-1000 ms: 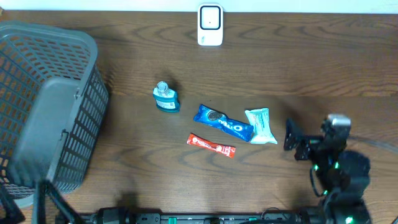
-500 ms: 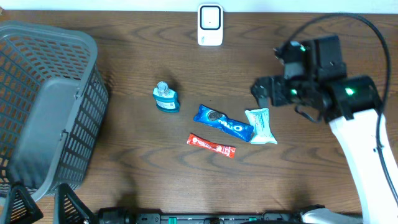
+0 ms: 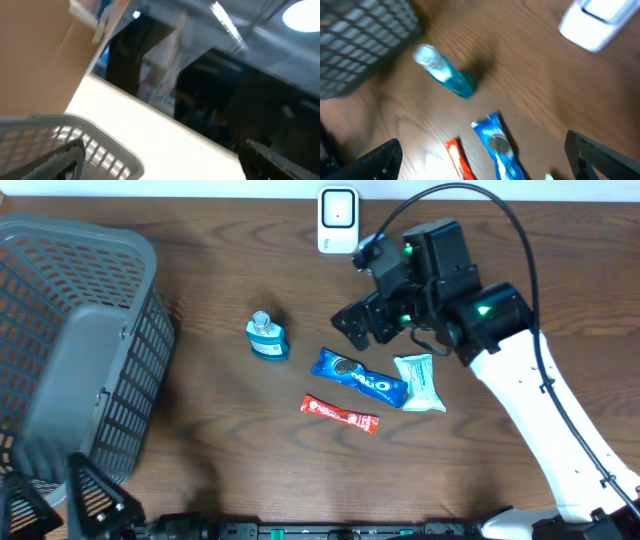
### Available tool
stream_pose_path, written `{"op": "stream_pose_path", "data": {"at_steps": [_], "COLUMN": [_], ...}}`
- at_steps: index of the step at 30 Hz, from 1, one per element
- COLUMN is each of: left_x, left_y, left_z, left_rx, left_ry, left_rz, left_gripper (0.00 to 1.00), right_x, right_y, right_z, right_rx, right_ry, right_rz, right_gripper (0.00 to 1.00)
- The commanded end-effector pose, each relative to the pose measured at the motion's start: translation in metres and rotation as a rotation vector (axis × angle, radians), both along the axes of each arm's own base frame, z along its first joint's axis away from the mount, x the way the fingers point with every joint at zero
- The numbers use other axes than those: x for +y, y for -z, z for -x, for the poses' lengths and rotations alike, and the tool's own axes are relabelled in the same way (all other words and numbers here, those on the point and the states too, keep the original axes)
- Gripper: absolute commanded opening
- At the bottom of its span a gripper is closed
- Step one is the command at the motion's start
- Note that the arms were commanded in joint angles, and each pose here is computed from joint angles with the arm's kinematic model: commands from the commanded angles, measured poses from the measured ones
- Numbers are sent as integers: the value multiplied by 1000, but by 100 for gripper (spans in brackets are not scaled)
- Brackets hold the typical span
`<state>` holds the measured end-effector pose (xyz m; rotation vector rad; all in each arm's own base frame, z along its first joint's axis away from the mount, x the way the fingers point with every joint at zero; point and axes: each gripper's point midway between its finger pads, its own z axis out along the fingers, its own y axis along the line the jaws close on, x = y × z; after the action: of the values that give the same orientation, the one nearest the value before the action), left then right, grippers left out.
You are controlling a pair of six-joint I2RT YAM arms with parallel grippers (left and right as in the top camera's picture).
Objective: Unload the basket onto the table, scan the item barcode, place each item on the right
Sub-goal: 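Reach the right gripper to the teal bottle and grasp its body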
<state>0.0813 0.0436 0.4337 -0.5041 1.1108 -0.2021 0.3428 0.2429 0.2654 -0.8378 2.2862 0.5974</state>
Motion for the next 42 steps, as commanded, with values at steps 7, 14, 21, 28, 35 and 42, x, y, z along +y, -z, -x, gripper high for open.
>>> {"op": "stream_pose_path", "data": {"at_steps": [7, 14, 21, 28, 35, 42], "left_x": [-26, -41, -53, -54, -63, -63], "left_y": [59, 103, 133, 156, 168, 169], "left_z": [-44, -72, -86, -95, -98, -98], "left_rx": [244, 360, 422, 475, 499, 504], "left_ry": [119, 217, 303, 324, 377, 378], "left_rz": [-191, -268, -276, -265, -284, -283], "left_gripper": [98, 98, 98, 98, 98, 98], "right_x": [60, 93, 100, 118, 136, 142], "right_y": [56, 69, 63, 80, 106, 133], "right_z": [-2, -7, -6, 10, 3, -25], "right_rx": [43, 75, 41, -1, -48, -108], "right_ry": [-219, -299, -344, -454, -464, -408], "right_rz": [34, 13, 14, 85, 149, 210], "right_gripper": [99, 99, 99, 99, 99, 99]}}
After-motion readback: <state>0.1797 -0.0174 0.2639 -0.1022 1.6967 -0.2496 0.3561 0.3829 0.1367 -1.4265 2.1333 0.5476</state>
